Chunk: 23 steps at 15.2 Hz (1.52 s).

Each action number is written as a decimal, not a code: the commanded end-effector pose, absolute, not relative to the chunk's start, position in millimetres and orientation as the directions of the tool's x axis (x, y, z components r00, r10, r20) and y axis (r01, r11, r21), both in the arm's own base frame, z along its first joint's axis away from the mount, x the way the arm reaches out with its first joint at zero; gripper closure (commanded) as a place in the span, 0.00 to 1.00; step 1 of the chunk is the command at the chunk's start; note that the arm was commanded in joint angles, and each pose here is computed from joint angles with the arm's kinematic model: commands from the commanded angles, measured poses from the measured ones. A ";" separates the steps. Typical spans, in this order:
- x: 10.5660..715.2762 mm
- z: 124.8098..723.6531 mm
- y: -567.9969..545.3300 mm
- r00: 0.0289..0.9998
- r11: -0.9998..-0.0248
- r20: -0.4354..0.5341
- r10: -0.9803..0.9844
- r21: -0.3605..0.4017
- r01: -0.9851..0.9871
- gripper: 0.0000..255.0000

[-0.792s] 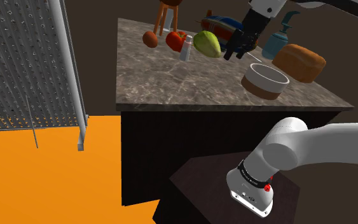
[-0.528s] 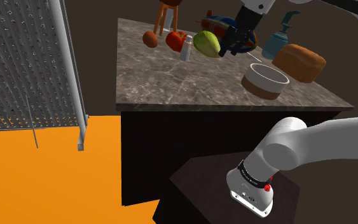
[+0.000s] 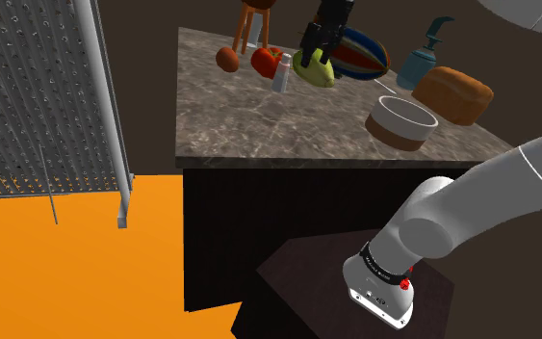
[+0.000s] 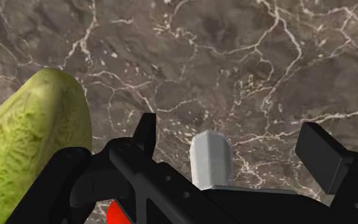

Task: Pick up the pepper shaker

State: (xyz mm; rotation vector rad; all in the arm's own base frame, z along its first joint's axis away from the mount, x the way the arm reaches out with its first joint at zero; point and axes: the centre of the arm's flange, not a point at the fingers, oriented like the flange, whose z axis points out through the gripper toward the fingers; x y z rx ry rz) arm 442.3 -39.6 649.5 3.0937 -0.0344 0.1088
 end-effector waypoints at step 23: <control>548.7 609.6 -28.6 0.998 -0.994 0.019 0.056 0.099 0.053 1.00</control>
